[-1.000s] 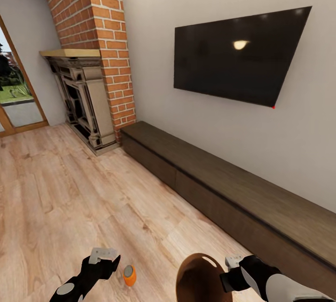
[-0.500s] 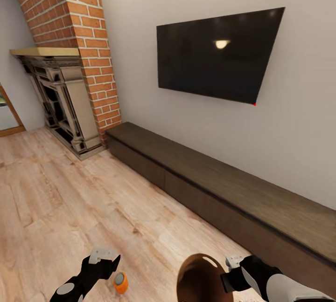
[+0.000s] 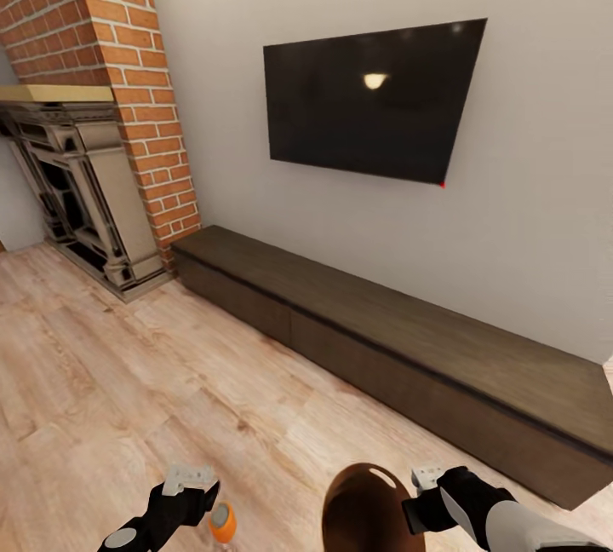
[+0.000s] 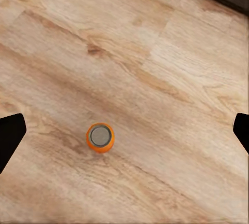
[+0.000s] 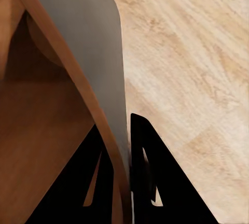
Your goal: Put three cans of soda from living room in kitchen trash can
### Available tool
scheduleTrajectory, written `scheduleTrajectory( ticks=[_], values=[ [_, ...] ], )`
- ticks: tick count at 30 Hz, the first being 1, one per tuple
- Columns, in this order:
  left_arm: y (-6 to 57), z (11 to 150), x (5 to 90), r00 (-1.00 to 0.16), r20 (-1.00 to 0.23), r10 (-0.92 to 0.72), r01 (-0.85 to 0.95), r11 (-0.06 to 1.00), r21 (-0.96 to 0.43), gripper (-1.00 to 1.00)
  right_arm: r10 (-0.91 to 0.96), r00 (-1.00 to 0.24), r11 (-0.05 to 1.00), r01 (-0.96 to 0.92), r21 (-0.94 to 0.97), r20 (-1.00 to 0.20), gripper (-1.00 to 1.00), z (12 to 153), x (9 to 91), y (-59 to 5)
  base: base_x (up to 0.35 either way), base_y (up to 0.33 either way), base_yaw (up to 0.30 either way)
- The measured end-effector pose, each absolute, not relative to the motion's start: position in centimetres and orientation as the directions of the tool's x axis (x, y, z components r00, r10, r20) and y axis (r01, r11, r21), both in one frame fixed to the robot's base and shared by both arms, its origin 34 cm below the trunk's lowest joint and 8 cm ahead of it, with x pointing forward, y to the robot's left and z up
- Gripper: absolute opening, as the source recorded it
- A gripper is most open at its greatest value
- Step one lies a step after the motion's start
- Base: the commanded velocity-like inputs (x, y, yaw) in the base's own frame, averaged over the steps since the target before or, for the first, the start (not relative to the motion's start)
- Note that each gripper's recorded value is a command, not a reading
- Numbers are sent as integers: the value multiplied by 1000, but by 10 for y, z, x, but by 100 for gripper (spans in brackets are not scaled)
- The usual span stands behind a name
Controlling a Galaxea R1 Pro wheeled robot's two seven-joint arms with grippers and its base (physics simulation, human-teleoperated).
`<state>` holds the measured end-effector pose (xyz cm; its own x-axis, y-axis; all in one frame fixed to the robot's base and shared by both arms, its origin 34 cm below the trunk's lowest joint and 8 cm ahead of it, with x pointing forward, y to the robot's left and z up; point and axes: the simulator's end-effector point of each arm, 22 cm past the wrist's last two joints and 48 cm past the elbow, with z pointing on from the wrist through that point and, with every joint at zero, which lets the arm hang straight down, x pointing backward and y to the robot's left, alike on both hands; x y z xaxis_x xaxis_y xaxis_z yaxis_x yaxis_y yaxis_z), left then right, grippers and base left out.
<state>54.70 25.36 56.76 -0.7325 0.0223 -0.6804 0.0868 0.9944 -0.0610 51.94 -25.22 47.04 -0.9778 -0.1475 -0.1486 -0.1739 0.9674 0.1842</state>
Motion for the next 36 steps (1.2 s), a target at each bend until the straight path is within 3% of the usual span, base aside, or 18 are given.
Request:
scheduleTrajectory(
  ticks=[14, 20, 25, 30, 33, 36],
  values=[
    [253, 566, 546, -736, -677, 21, 86, 994, -63, 100, -151, -978, 968, -176, 178, -142, -100, 468, 517, -257, -224, 134, -224],
    [253, 565, 546, -735, -677, 22, 86, 994, -62, 100, -127, -983, 976, -148, 162, -134, -100, 469, 517, -279, -18, 16, -236],
    [253, 564, 545, -736, -676, 22, 86, 994, -62, 100, -114, -993, 983, -116, 142, -26, -100, 473, 505, -293, -2, 2, -190],
    [254, 566, 548, -725, -688, 25, 89, 994, -57, 100, -56, -997, 984, -62, 166, -45, -100, 500, 545, -282, 66, 42, -47],
    [255, 568, 550, -716, -697, 24, 86, 995, -55, 100, -115, -990, 987, -123, 102, -82, -100, 531, 586, -280, 208, 165, -10],
    [256, 568, 550, -715, -699, 26, 87, 995, -52, 100, -85, -992, 979, -101, 175, -96, -100, 545, 600, -248, 235, 188, -4]
  ],
)
